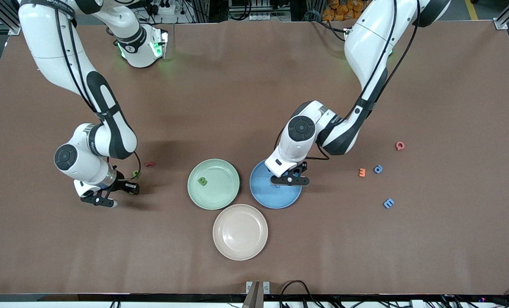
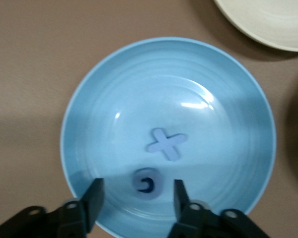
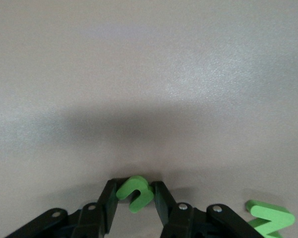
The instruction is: Sort letters by color into matching plates
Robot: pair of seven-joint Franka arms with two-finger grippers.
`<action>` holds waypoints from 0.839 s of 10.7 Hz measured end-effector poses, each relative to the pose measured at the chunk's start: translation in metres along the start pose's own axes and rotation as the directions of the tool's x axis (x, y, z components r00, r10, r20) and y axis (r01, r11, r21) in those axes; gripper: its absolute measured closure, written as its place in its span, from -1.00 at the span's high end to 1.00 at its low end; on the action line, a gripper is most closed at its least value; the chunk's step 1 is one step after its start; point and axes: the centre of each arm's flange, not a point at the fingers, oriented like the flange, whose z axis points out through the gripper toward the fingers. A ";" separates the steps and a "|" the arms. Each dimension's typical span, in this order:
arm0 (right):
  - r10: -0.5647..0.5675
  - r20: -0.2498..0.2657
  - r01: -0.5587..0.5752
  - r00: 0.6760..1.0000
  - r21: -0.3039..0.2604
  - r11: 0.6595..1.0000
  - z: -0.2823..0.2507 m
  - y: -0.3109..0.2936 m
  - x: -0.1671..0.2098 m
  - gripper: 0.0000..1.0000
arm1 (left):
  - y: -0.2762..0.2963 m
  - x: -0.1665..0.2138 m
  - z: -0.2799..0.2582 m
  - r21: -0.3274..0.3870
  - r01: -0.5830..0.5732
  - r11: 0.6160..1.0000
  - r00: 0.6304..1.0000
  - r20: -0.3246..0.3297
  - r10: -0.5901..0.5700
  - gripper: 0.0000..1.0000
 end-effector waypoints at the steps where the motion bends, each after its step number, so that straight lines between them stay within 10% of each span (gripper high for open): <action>1: 0.001 -0.001 -0.001 1.000 0.000 1.000 0.000 0.001 0.000 -0.22 | -0.006 0.002 0.001 0.025 -0.007 1.000 1.000 0.004 0.007 0.53; 3: 0.003 -0.002 -0.003 1.000 0.000 1.000 -0.001 0.002 0.001 -0.25 | -0.027 0.012 0.004 0.057 -0.008 0.998 1.000 0.016 0.007 0.99; 9: 0.004 -0.007 -0.004 1.000 0.001 1.000 -0.004 0.003 0.003 -0.33 | -0.164 0.059 -0.011 0.091 -0.050 0.995 0.998 0.050 0.045 1.00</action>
